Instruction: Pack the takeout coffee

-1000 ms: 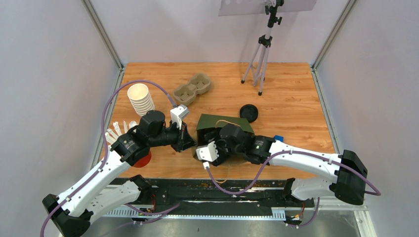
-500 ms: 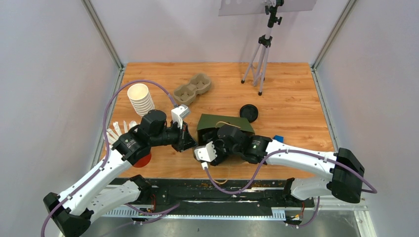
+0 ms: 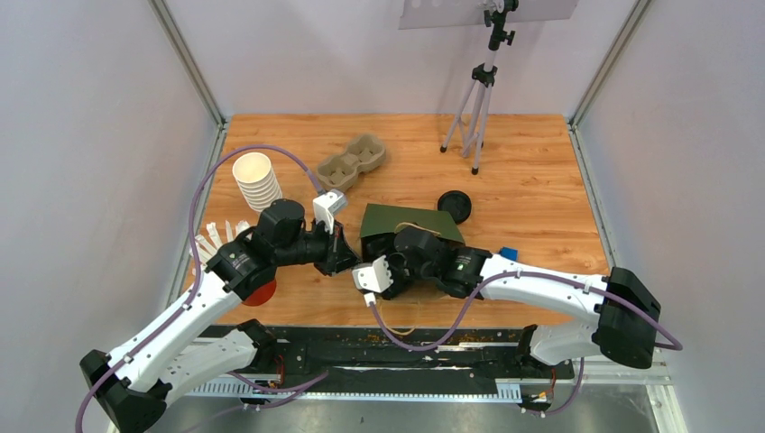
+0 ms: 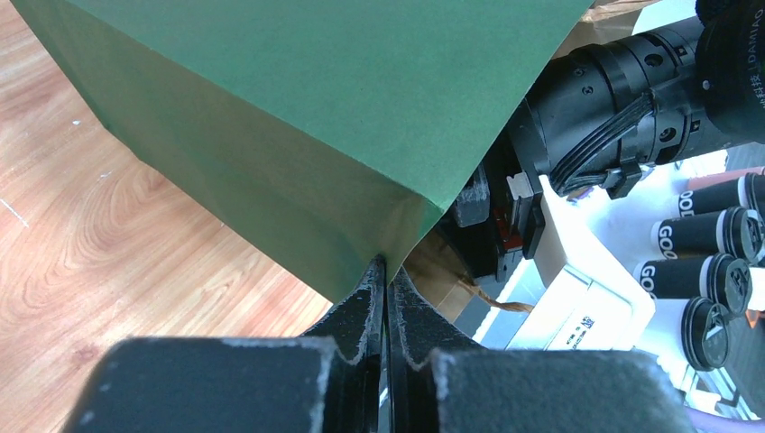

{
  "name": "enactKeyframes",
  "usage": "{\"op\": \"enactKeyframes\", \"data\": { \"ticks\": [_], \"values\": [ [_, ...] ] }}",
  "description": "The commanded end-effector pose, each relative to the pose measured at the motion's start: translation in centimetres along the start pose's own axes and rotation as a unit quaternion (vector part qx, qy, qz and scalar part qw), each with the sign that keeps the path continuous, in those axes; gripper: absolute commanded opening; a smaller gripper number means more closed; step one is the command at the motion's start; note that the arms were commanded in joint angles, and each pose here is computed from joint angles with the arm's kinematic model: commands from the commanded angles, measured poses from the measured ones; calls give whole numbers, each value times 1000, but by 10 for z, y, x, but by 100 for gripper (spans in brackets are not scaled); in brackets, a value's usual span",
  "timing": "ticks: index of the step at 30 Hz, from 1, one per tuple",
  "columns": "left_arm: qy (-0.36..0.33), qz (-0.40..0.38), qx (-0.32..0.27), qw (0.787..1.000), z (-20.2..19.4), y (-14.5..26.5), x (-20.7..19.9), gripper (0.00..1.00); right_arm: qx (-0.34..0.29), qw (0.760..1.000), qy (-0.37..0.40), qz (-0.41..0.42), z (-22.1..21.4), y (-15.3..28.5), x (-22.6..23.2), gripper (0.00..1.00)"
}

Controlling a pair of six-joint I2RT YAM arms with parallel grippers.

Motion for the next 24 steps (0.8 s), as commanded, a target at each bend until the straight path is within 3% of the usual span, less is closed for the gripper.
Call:
{"op": "enactKeyframes", "data": {
  "ticks": [1,24],
  "values": [
    [-11,-25,-46,999,30,7,-13,5,10,1000,-10,-24,-7,-6,-10,71],
    [-2,-27,-45,999,28,4,-13,5,28,998,-27,-40,-24,-17,-4,73]
  ]
}}
Point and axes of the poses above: each gripper's point midway between its finger pads, its own y axis back along the fingers, its own x axis along the line the jaws close on, z = x × y, the point moved 1 cm from there along y, back along the fingers, and after that the axes turned 14 degrees about -y, right-handed, at the moved point
